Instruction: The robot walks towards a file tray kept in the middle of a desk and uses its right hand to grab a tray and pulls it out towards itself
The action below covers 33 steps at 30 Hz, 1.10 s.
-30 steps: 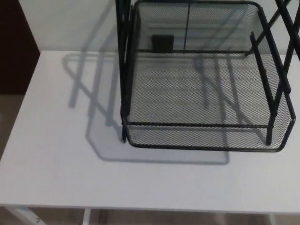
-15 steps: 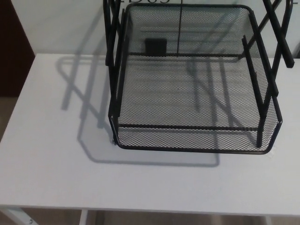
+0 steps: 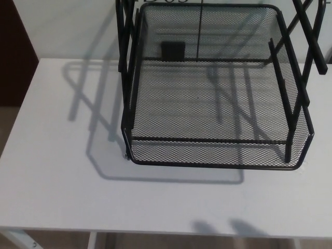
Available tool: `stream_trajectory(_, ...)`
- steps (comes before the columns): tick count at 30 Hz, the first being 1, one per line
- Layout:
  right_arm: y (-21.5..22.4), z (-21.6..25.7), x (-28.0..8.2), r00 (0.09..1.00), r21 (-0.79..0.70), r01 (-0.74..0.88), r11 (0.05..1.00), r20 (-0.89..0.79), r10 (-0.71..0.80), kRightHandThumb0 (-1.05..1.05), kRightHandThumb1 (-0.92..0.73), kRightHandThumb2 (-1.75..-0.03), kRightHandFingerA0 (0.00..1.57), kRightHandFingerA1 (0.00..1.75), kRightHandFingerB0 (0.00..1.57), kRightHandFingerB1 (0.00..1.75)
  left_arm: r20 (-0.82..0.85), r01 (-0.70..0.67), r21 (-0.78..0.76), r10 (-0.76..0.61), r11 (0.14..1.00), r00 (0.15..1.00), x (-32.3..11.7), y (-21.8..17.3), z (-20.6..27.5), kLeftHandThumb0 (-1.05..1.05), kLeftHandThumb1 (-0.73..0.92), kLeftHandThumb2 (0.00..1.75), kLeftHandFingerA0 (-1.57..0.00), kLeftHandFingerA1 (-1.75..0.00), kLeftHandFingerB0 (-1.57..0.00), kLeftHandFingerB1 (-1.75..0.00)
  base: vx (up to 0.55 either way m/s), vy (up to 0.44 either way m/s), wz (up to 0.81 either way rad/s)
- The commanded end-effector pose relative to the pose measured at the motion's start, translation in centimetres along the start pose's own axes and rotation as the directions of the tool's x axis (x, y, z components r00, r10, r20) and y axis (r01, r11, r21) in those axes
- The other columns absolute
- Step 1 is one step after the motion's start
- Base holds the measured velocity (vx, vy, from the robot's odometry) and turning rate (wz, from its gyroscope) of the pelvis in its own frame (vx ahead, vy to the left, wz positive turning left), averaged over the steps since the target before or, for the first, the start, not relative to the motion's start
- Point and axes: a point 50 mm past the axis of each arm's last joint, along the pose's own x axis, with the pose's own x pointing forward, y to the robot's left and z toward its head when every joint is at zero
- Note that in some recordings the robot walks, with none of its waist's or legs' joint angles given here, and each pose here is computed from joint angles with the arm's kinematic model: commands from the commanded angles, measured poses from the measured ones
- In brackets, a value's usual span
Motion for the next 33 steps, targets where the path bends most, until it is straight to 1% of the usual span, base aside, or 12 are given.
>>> stream_trajectory(1,1.6,4.1,3.2,0.915,-0.152,0.097,0.984,0.403,-0.028,-0.72,-0.45,-0.80,0.07,0.50,0.12,0.45,0.039,-0.026,0.075,0.023,0.997,0.999,-0.3,1.4,0.6,-0.36,0.58,0.58,-0.62,-0.44,-0.46,-0.52,0.00,0.000,0.00)
stream_trajectory(4,4.0,3.6,4.4,0.915,-0.254,0.007,0.967,0.392,0.097,-0.72,-0.59,-0.59,0.02,0.39,0.11,0.33,0.034,-0.025,0.091,0.022,0.996,0.999,-0.4,1.5,0.4,-0.37,0.59,0.58,-0.63,-0.44,-0.47,-0.52,0.00,0.000,0.00)
stream_trajectory(5,4.3,3.5,4.6,0.915,-0.271,-0.012,0.963,0.386,0.120,-0.74,-0.60,-0.59,0.00,0.40,0.07,0.33,0.035,-0.024,0.086,0.021,0.996,0.999,-0.4,1.5,0.4,-0.36,0.59,0.57,-0.63,-0.45,-0.47,-0.52,0.00,0.000,0.00)
stream_trajectory(6,6.2,2.9,5.7,0.920,-0.331,-0.123,0.935,0.315,0.233,-0.85,-0.52,-0.84,0.01,0.26,0.01,0.37,0.036,-0.024,0.091,0.021,0.996,0.999,-0.4,1.5,0.6,-0.37,0.59,0.58,-0.61,-0.43,-0.46,-0.50,0.00,0.000,0.00)
stream_trajectory(10,10.2,1.0,6.7,0.891,-0.405,-0.332,0.852,0.161,0.424,-0.69,-0.42,-0.82,0.01,0.31,0.04,0.38,0.046,-0.024,0.099,0.019,0.995,0.999,-0.4,1.5,0.7,-0.36,0.59,0.58,-0.64,-0.44,-0.47,-0.51,0.00,0.000,0.00)
stream_trajectory(16,14.4,-1.4,7.5,0.853,-0.466,-0.435,0.770,0.062,0.519,-0.69,-0.41,-0.84,0.00,0.25,0.07,0.43,0.054,-0.025,0.103,0.020,0.994,0.998,-0.3,1.6,1.0,-0.37,0.59,0.58,-0.64,-0.45,-0.49,-0.52,0.00,0.000,0.00)
stream_trajectory(17,15.0,-1.8,7.6,0.848,-0.479,-0.446,0.756,0.043,0.528,-0.76,-0.38,-0.71,0.00,0.27,0.06,0.41,0.053,-0.024,0.111,0.018,0.994,0.998,-0.3,1.6,1.0,-0.37,0.59,0.58,-0.65,-0.45,-0.48,-0.52,0.00,0.000,0.00)
stream_trajectory(19,16.2,-2.7,7.7,0.844,-0.503,-0.460,0.731,0.009,0.537,-0.64,-0.37,-0.82,0.00,0.28,0.08,0.44,0.056,-0.021,0.104,0.015,0.994,0.998,-0.3,1.5,1.1,-0.37,0.59,0.58,-0.64,-0.46,-0.48,-0.53,0.00,0.000,0.00)
stream_trajectory(21,17.2,-3.5,7.8,0.835,-0.524,-0.483,0.701,-0.034,0.550,-0.73,-0.44,-0.54,0.00,0.35,0.12,0.38,0.055,-0.019,0.118,0.013,0.993,0.998,-0.3,1.5,1.0,-0.36,0.59,0.58,-0.64,-0.45,-0.47,-0.52,0.00,0.000,0.00)
stream_trajectory(22,17.6,-3.8,7.9,0.832,-0.533,-0.491,0.689,-0.052,0.553,-0.73,-0.33,-0.67,0.01,0.30,0.10,0.41,0.056,-0.019,0.117,0.012,0.993,0.998,-0.3,1.4,1.1,-0.35,0.59,0.58,-0.64,-0.45,-0.47,-0.52,0.00,0.000,0.00)
stream_trajectory(24,18.5,-4.8,8.0,0.824,-0.552,-0.508,0.661,-0.089,0.559,-0.68,-0.41,-0.54,0.00,0.39,0.15,0.36,0.058,-0.016,0.125,0.009,0.992,0.998,-0.4,1.5,1.2,-0.35,0.59,0.58,-0.63,-0.44,-0.48,-0.52,0.00,0.000,0.00)
stream_trajectory(33,21.1,-7.4,8.7,0.780,-0.597,-0.582,0.552,-0.217,0.587,-0.68,-0.42,-0.53,0.01,0.37,0.17,0.35,0.056,-0.007,0.148,-0.001,0.989,0.998,-0.3,1.4,1.2,-0.36,0.59,0.58,-0.64,-0.45,-0.49,-0.50,0.00,0.000,0.00)
